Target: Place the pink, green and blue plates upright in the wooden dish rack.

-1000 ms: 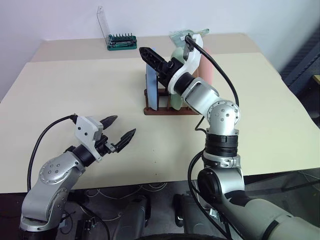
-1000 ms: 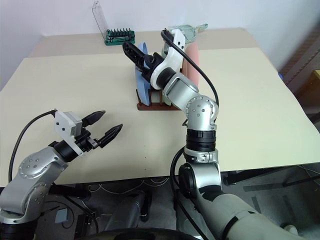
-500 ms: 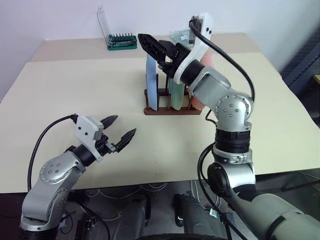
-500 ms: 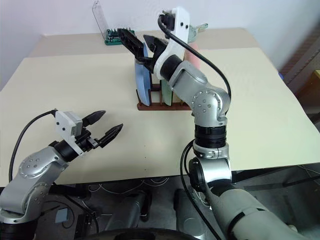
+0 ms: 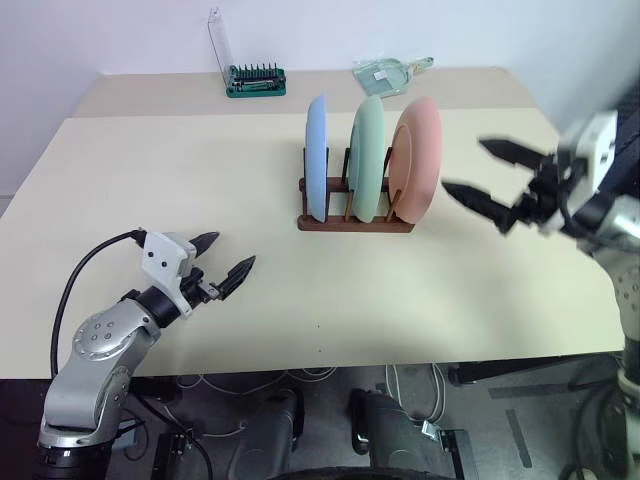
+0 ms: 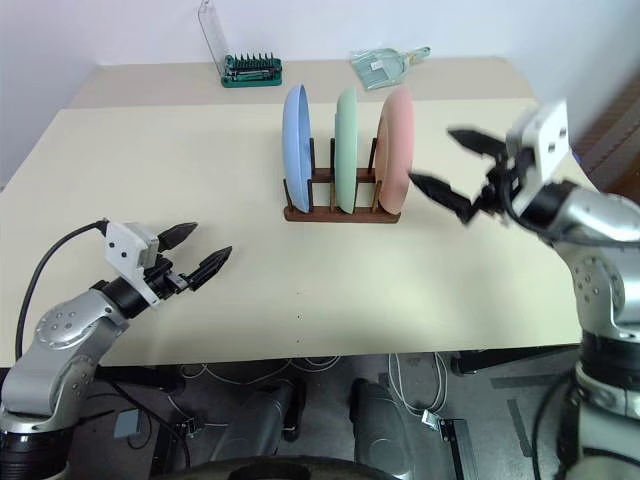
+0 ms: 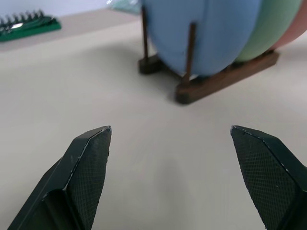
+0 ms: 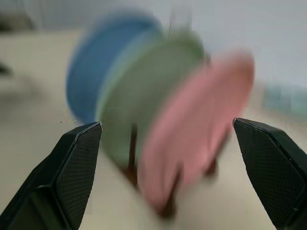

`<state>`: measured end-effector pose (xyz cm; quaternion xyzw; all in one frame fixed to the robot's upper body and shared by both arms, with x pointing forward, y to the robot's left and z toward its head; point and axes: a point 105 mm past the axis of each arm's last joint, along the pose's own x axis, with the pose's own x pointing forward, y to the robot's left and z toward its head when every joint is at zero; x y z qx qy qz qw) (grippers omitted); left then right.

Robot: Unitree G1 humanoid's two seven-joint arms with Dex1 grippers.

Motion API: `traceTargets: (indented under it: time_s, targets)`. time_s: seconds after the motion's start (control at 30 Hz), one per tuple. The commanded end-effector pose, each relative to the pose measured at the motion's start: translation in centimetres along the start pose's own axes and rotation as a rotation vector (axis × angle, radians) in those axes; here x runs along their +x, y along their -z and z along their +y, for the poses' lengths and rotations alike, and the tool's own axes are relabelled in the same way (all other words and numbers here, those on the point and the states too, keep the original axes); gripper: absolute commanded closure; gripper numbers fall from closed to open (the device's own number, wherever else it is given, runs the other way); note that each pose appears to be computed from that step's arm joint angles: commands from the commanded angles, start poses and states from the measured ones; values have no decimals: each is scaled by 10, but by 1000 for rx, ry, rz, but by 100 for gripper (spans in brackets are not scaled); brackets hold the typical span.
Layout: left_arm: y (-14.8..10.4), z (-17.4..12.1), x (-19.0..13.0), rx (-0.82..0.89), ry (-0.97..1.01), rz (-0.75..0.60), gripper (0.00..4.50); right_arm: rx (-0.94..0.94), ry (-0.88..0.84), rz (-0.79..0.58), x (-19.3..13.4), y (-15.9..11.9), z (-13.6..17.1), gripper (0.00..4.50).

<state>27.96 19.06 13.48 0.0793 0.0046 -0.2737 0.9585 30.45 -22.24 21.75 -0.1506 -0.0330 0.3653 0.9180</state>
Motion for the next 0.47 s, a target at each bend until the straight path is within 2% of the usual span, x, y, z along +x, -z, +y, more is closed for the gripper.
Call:
traceTargets:
  time_s: [0.03,0.2,0.47]
  targets:
    - [-2,5,-6,35,-4,-10,41,-76,2,58,-6,14,0,4]
    - [8,6,-12,29,-18,22,41,-35,56,131,-4,59,-5,4]
    - [15,-1,-16,10,-35,26,41,-30,46,132,7,73,-9,4]
